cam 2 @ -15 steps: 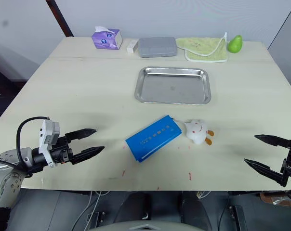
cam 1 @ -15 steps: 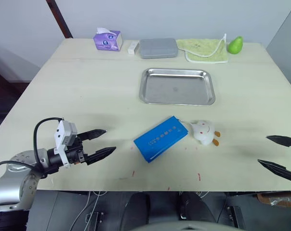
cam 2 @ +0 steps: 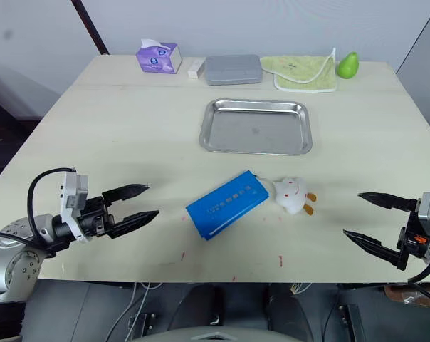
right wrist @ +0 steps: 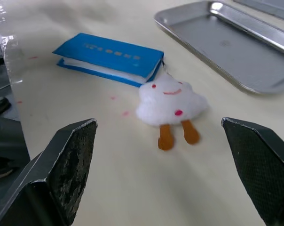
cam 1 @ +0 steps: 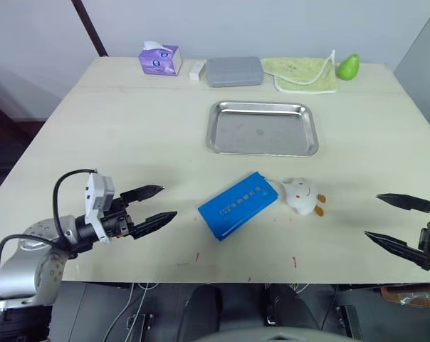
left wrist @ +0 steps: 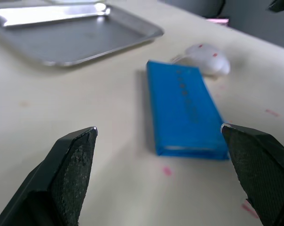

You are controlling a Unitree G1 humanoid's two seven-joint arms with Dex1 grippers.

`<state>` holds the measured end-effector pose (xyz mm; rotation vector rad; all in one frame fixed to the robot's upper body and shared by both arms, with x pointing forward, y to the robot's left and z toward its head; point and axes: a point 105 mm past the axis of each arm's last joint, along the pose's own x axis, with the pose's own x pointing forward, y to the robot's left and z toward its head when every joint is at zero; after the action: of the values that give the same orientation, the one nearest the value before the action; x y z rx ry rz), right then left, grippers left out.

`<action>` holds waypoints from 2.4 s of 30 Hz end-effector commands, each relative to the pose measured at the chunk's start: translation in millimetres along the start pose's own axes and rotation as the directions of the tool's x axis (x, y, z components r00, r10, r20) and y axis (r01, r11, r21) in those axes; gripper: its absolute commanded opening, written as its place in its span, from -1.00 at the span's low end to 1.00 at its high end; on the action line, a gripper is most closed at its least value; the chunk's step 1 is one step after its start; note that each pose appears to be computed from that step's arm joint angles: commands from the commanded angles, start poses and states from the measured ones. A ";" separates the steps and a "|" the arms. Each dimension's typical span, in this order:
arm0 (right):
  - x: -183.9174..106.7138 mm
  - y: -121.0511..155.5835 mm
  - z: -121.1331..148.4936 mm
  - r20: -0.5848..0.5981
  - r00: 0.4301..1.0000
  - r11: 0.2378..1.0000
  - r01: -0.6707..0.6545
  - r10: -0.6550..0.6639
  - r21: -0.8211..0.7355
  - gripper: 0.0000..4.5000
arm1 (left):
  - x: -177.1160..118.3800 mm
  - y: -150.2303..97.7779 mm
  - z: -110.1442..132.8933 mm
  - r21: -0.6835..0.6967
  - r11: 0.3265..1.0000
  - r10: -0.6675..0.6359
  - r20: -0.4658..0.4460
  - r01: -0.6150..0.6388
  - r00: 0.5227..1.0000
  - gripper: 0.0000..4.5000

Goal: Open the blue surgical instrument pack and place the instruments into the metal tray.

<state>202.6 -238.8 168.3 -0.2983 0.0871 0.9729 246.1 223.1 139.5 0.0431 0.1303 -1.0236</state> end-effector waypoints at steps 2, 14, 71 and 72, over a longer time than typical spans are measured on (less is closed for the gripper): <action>49.7 12.1 31.5 0.012 0.994 0.980 -0.101 0.104 -0.174 0.97 | -0.3 -13.5 18.5 0.047 0.982 -0.185 0.041 0.183 0.982 1.00; 135.1 9.9 44.3 -0.082 0.977 0.938 -0.214 0.199 -0.274 0.97 | 0.3 -13.5 -5.0 0.081 0.978 -0.190 -0.059 0.194 0.980 1.00; 223.8 -0.1 6.9 -0.672 0.666 0.566 -0.706 0.324 -0.426 -1.00 | 67.5 -16.4 -52.4 0.041 0.989 -0.137 -0.149 0.144 0.979 -0.99; 221.5 0.1 7.4 -0.669 0.670 0.573 -0.701 0.322 -0.425 -1.00 | 68.8 -15.2 -51.6 0.046 0.988 -0.140 -0.151 0.149 0.979 -0.99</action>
<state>337.7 -71.3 120.7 -1.3055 0.4318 1.4588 260.0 167.9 73.2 0.1447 0.2806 -1.1456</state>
